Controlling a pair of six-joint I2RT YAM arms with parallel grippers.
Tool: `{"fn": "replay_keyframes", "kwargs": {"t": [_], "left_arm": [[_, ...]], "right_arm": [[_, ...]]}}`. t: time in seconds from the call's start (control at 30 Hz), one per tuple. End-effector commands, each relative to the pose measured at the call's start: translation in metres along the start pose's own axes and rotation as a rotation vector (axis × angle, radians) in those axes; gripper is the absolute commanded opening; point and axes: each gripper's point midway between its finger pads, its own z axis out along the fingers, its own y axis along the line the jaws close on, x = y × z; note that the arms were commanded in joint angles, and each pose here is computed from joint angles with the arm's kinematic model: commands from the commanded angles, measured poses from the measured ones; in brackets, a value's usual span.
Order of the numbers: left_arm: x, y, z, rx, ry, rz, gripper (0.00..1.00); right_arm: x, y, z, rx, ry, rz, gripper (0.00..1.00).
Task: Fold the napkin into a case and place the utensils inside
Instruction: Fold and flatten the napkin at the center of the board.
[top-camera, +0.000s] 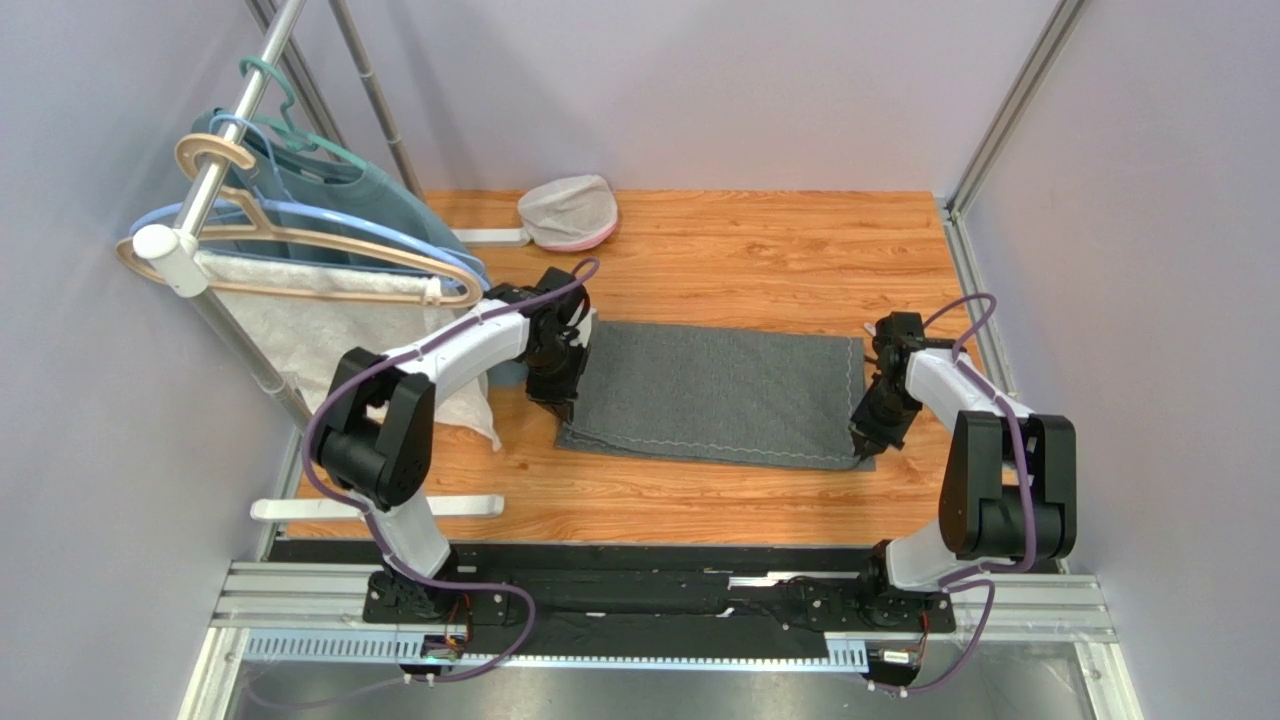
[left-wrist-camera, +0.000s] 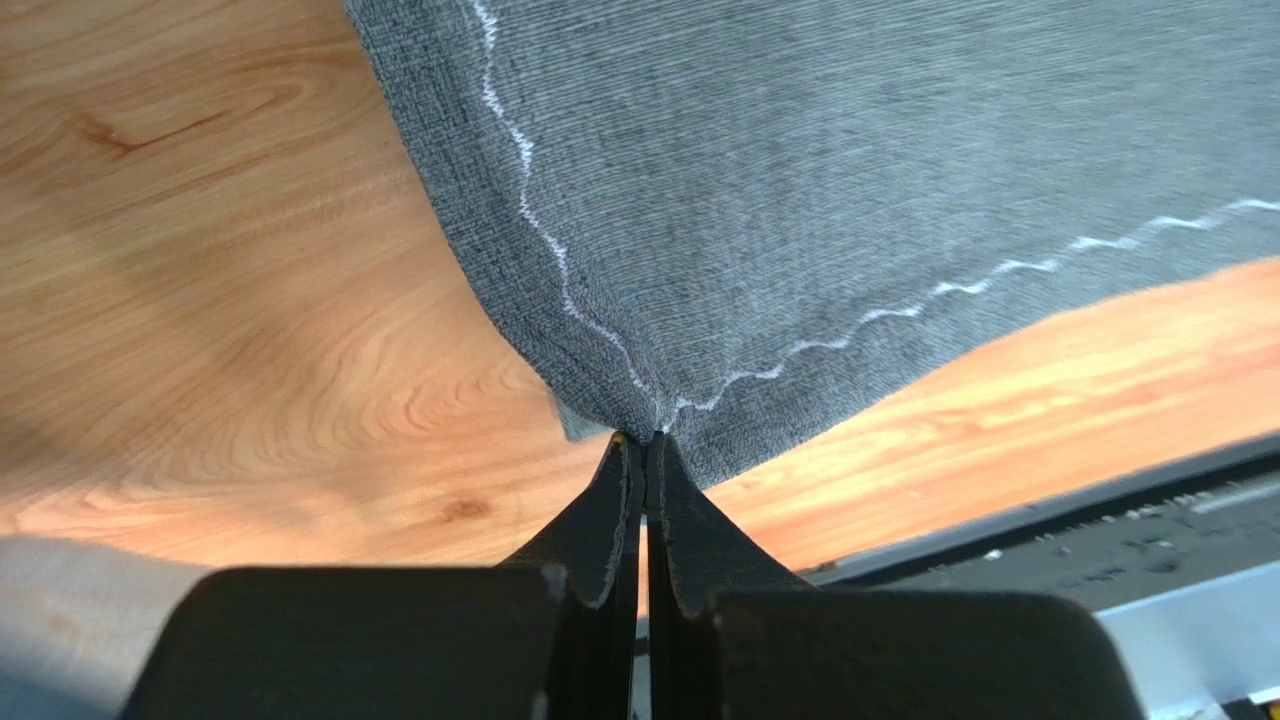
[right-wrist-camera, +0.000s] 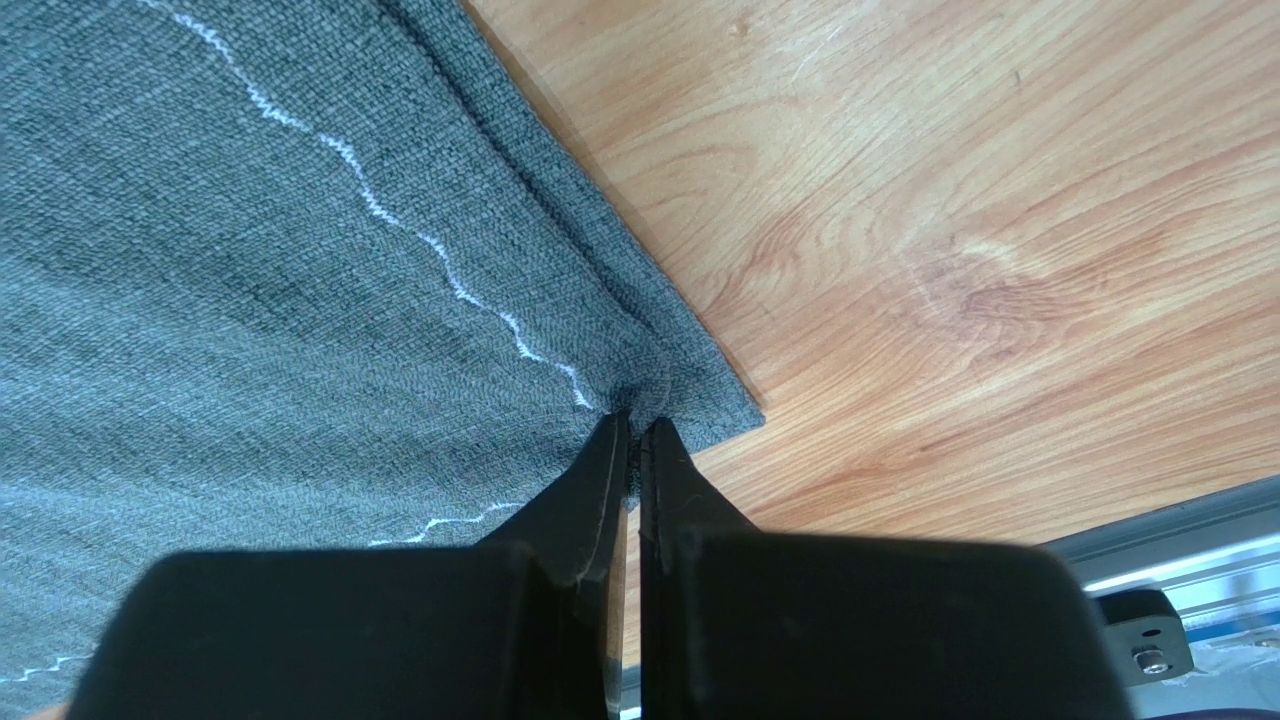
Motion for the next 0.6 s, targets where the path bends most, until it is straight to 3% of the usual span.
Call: {"fn": "replay_keyframes", "kwargs": {"t": [0.0, 0.57], "left_arm": [[-0.008, -0.014, -0.034, 0.059, -0.092, -0.012, 0.0], [0.023, 0.003, -0.003, 0.007, 0.011, -0.019, 0.0]], "right_arm": [[-0.018, 0.003, -0.018, -0.018, -0.097, 0.021, 0.0], [-0.015, -0.003, -0.017, 0.003, -0.095, 0.019, 0.0]]}}
